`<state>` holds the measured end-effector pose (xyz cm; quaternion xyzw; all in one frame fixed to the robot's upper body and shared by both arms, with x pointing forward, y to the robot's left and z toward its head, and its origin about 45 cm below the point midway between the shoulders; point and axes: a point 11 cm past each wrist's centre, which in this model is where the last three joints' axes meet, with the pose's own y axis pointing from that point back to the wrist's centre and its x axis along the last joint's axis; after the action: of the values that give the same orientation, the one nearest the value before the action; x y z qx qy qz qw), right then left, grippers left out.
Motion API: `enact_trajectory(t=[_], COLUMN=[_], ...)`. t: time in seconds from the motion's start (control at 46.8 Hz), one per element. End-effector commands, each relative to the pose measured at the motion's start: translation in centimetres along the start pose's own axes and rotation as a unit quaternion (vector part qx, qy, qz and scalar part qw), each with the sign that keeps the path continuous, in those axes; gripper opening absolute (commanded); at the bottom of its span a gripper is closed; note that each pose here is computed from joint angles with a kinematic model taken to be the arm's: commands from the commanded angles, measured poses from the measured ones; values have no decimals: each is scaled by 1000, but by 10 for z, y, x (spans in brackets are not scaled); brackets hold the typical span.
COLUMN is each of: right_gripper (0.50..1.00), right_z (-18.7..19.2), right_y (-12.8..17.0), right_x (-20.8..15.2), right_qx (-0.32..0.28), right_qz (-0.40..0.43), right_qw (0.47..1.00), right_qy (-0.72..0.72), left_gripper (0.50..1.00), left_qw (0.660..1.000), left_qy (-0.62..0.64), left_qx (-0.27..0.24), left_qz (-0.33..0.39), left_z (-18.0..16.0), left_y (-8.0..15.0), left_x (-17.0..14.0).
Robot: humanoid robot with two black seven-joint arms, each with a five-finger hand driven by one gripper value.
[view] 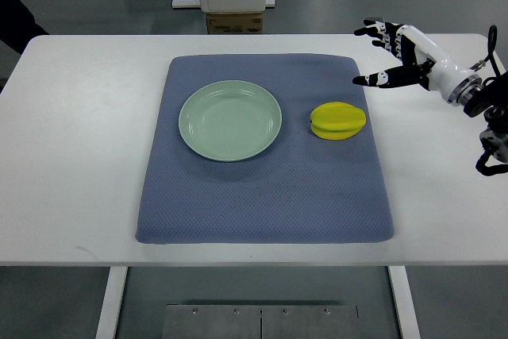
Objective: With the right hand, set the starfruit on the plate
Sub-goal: 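Reach the right hand toward the yellow starfruit, then close the right hand fingers around the starfruit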
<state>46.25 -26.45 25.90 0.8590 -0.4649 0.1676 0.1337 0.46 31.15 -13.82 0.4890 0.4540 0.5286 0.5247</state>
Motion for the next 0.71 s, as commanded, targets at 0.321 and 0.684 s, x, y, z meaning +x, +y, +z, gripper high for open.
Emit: enact_trajectory(t=[0.321, 0.684], right_gripper=[1000, 1000], right_z=[20, 30], right_y=[-7, -5], right_x=[-38, -46], right_qx=[-61, -72], right_qz=[-96, -102], right_qw=[978, 974], right_qy=[173, 187], left_gripper=[1000, 1000], left_qw=[1000, 1000], left_qy=[0, 0], left_qx=[0, 0], left_qz=[0, 0], left_z=[0, 0], left_y=[0, 0], left_x=[0, 0])
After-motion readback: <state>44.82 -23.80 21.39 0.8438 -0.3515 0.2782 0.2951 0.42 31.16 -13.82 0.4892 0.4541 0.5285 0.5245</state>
